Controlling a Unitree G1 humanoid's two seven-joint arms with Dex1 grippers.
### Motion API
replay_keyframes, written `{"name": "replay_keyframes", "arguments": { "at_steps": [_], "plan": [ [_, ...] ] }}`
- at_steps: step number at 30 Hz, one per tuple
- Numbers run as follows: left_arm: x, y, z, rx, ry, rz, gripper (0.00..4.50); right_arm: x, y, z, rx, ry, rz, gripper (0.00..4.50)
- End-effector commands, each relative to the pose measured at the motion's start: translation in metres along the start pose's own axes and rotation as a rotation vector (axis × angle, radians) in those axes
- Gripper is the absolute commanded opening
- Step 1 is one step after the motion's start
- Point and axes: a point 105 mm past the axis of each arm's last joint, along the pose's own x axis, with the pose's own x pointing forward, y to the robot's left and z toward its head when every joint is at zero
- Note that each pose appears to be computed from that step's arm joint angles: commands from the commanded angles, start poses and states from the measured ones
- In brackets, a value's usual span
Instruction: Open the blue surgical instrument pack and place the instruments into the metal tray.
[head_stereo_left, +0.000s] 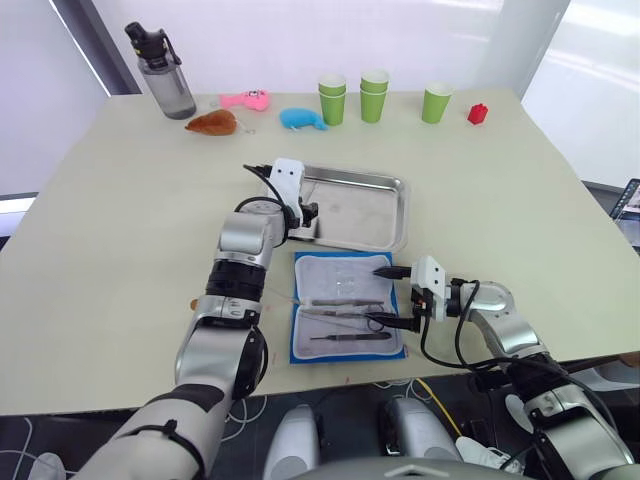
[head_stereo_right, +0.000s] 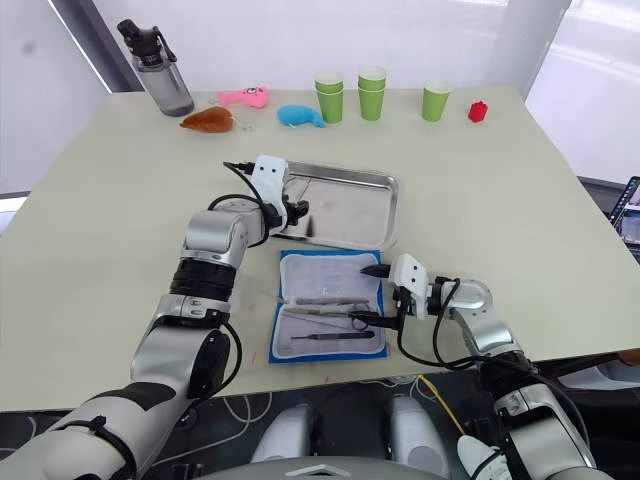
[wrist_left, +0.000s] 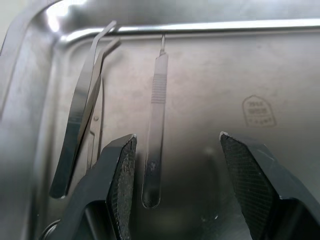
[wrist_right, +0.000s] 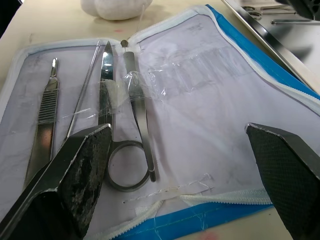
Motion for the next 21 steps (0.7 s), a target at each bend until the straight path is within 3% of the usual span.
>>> {"name": "replay_keyframes", "arguments": {
  "at_steps": [1,5,11,17,21],
  "plan": [
    [-0.011,-0.007,0.037,0.028,-0.132,-0.031,2.85,-0.006,0.025,-0.067,0.172,0.226,0.009,4.50],
    [-0.017,-0.011,0.050,0.052,-0.223,-0.087,2.85,-0.005,0.025,-0.067,0.172,0.225,0.009,4.50],
    [-0.053,-0.032,0.064,0.069,-0.455,-0.406,2.85,-0.004,0.025,-0.067,0.174,0.222,0.008,4.50],
    [-0.085,-0.035,0.039,0.203,-0.439,-0.640,2.85,-0.003,0.025,-0.067,0.173,0.221,0.008,4.50],
    [-0.116,-0.023,0.017,0.343,-0.397,-0.831,2.85,-0.003,0.026,-0.067,0.173,0.221,0.010,4.50]
  ]
}}
